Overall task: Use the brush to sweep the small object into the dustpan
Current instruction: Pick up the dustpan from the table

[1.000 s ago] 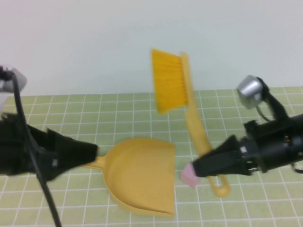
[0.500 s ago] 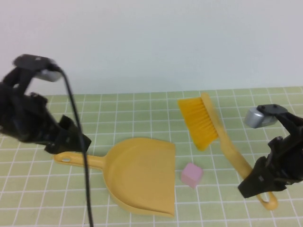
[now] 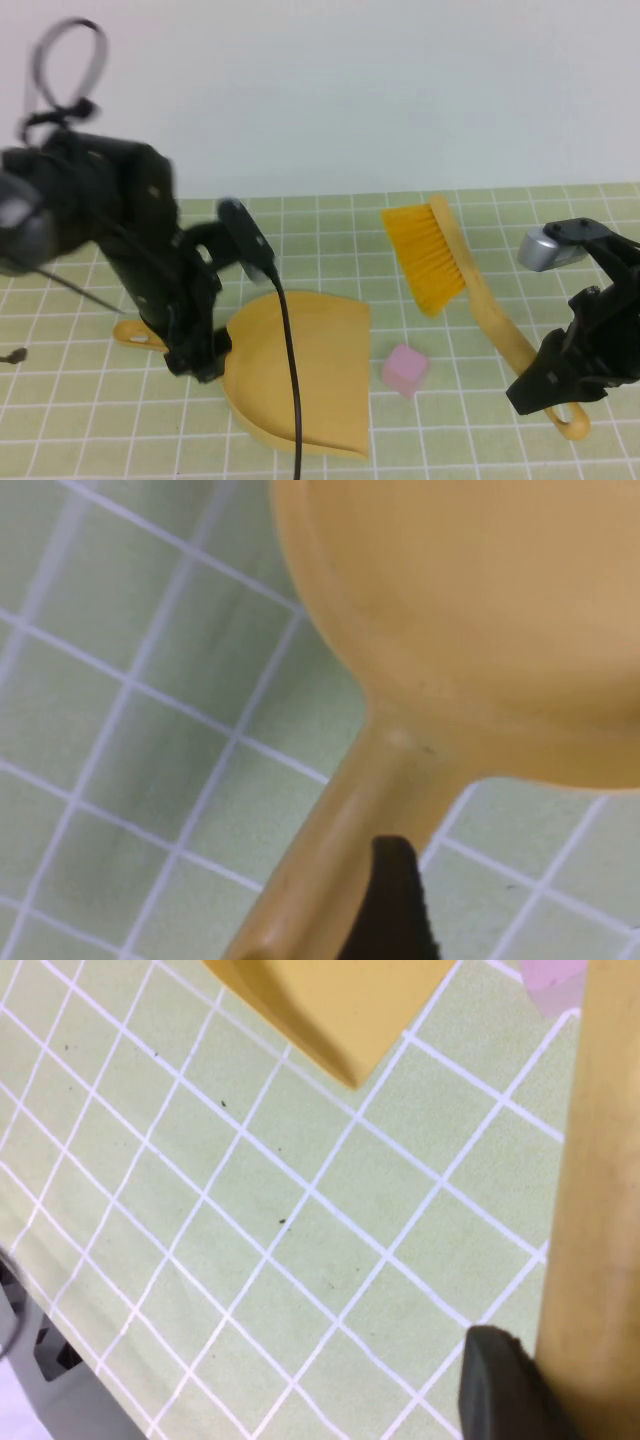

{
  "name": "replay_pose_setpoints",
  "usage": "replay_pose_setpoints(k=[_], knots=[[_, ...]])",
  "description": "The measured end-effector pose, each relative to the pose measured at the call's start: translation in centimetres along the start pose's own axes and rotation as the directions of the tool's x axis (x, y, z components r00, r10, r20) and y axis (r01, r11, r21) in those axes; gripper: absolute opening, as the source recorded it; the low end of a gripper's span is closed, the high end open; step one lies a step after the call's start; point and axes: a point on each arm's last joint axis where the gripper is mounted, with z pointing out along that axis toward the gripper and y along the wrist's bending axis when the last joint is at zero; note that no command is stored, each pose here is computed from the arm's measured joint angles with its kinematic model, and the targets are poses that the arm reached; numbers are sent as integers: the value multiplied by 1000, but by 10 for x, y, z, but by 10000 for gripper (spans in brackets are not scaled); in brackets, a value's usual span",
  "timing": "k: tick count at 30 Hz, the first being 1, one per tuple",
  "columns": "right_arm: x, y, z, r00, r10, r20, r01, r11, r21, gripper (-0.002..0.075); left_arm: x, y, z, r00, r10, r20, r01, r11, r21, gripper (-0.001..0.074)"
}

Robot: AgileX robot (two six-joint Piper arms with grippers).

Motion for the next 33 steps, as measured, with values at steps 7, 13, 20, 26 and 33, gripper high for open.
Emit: replay_pose_setpoints(k=[7,13,20,26,33], knots=[[0,0,0,1000,3,1,-3,1000,2,169,-2,2,26,990,102,-102,-107,993,-41,514],[-1,-1,0,1000,5,12,-5,1000,12,169,-5,3,25,988,126,-84,-132,989,-65,514],[-2,-2,0,1000,6,26,-7,1000,23,169,-8,13,25,978,193,-77,-204,965,-167,514],[-4,-4,0,999,13,41,-15,999,43,169,-7,15,45,968,213,-132,-230,964,-132,514],[1,-11,-1,1000,19,-8,-18,992,121,169,-4,16,52,951,242,-192,-267,956,-122,513]])
